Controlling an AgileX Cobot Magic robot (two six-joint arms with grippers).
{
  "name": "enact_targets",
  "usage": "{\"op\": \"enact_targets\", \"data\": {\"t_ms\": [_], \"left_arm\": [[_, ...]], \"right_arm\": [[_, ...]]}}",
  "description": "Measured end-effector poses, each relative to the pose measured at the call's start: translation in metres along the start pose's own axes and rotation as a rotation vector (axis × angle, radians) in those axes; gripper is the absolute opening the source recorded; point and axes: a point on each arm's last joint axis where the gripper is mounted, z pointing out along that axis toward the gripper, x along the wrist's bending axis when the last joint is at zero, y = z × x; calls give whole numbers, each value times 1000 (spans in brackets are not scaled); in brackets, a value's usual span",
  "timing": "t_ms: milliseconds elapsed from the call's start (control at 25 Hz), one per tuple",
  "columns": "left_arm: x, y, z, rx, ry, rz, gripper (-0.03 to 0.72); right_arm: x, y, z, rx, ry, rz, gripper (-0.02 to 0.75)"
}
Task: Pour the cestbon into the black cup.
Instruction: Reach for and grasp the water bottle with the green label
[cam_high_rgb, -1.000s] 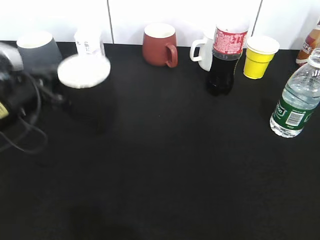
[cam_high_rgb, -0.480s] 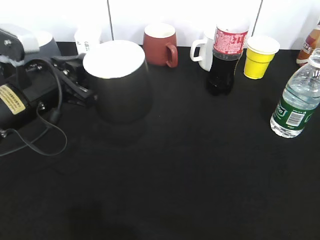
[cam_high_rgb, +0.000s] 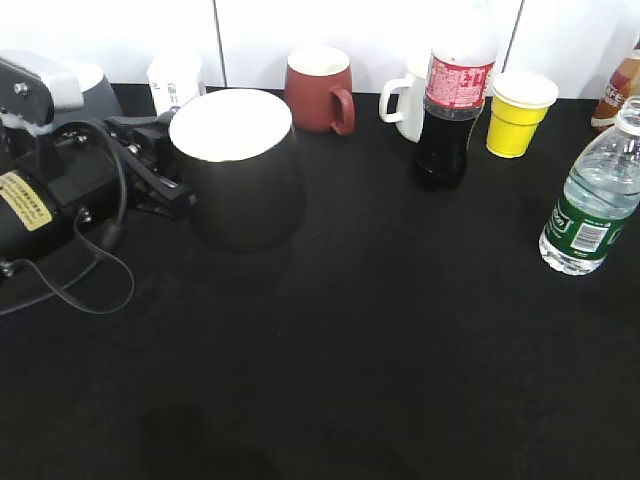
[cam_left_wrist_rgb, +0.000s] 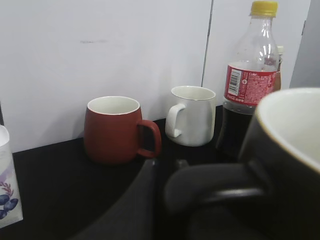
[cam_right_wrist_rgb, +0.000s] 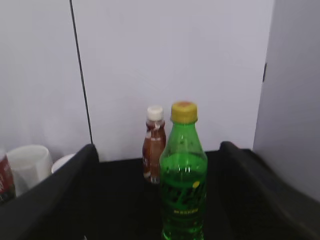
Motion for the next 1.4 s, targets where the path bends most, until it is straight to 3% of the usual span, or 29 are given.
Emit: {"op": "enact_targets", "data": {"t_ms": [320, 560, 880, 1040, 1400], "left_arm": [[0, 0, 0, 0, 1, 0, 56], [0, 0, 0, 1, 1, 0, 55], [3, -1, 0, -3, 34, -20, 55], [3, -1, 0, -3, 34, -20, 55], [3, -1, 0, 5, 35, -19, 55]], "right_arm": [[-6, -96, 30, 330, -34, 81, 555], [-2, -143, 48, 558, 41, -21, 555], [23, -152, 47, 569, 368, -98, 555], [30, -157, 51, 539, 440, -29, 657], [33, -175, 73, 478, 471, 19, 661]]}}
